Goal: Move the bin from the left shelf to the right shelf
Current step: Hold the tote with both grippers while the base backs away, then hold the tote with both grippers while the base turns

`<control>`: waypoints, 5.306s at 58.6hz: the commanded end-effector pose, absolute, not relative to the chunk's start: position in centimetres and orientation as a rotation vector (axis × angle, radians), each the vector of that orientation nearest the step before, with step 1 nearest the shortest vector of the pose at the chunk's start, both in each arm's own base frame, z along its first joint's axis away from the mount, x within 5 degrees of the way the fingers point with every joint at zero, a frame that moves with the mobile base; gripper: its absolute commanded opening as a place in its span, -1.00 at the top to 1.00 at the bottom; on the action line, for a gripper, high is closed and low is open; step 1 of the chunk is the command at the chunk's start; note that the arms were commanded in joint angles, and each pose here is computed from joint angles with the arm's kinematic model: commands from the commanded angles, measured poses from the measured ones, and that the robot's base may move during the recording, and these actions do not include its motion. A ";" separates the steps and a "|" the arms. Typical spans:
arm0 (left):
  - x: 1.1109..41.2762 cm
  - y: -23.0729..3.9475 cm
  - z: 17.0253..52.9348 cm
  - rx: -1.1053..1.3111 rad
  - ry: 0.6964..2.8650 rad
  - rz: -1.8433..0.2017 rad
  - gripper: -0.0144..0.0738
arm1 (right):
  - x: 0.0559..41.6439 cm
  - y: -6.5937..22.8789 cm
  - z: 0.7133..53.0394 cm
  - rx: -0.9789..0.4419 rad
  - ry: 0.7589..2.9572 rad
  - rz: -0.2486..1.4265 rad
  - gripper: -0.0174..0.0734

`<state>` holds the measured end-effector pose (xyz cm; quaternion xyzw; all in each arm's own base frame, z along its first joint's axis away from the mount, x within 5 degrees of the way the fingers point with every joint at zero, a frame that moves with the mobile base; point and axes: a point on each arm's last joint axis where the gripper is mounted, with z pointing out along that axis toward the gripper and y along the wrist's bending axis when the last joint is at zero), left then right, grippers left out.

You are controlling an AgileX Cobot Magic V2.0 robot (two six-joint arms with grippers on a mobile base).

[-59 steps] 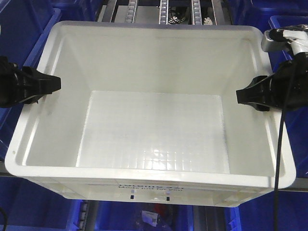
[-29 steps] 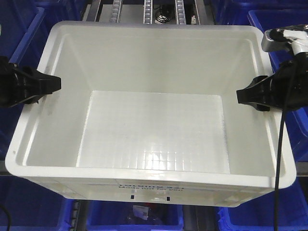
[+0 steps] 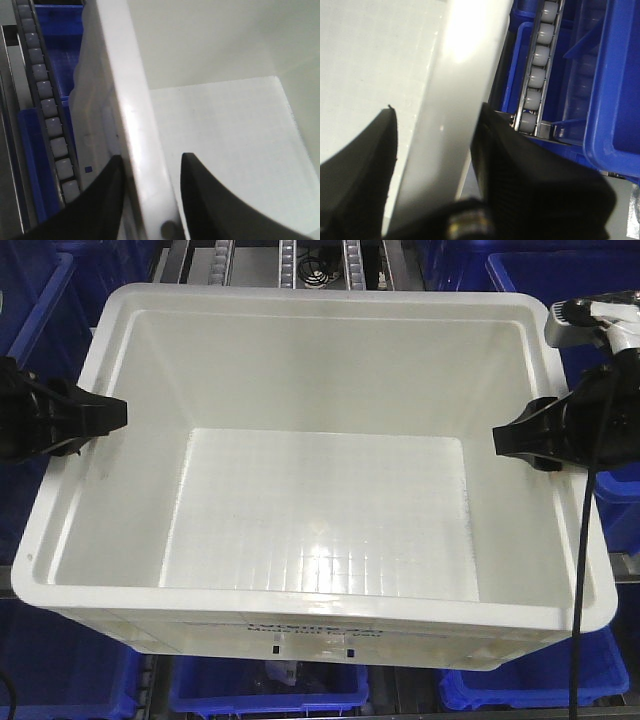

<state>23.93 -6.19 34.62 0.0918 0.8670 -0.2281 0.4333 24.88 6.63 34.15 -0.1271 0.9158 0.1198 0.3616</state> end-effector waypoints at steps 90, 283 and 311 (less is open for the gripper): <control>23.0 -7.6 37.3 0.214 2.061 -0.744 0.69 | 24.8 7.7 37.5 -0.258 2.169 0.448 0.63; 23.0 -7.6 37.3 0.214 2.061 -0.744 0.69 | 24.8 7.7 37.5 -0.257 2.169 0.449 0.63; 23.0 -7.6 37.3 0.214 2.061 -0.744 0.69 | 24.8 7.7 37.5 -0.257 2.169 0.449 0.63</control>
